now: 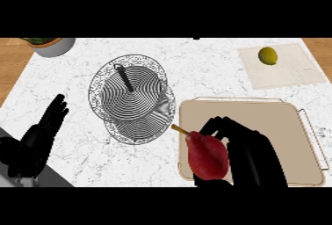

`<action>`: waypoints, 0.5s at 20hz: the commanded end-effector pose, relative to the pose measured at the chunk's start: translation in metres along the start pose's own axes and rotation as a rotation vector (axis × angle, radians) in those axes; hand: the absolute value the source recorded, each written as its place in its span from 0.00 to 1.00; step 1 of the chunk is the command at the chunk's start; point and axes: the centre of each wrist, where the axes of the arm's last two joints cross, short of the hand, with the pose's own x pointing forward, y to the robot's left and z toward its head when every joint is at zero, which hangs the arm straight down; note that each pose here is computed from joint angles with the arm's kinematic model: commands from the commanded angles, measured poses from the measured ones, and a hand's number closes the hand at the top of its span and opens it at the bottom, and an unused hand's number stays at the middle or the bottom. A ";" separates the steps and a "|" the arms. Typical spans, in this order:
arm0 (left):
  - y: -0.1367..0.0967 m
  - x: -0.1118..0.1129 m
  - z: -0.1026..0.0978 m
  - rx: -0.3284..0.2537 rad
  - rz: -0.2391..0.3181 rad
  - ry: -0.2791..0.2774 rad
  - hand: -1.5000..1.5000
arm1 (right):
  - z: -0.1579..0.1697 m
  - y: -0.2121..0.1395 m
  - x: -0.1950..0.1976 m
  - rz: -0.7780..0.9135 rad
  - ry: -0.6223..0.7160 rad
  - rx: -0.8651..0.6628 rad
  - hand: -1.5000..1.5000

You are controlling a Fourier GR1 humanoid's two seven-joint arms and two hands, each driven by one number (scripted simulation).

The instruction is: Pick the pear from the tray and place it in the tiered basket

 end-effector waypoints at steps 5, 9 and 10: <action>-0.021 -0.049 0.038 0.060 0.071 0.184 0.50 | 0.033 -0.051 0.028 0.008 -0.159 -0.150 1.00; -0.023 -0.044 0.048 0.056 0.063 0.179 0.50 | 0.024 -0.056 0.036 0.022 -0.143 -0.180 1.00; -0.032 -0.048 0.046 0.053 0.056 0.172 0.50 | 0.024 -0.059 0.036 0.001 -0.153 -0.184 1.00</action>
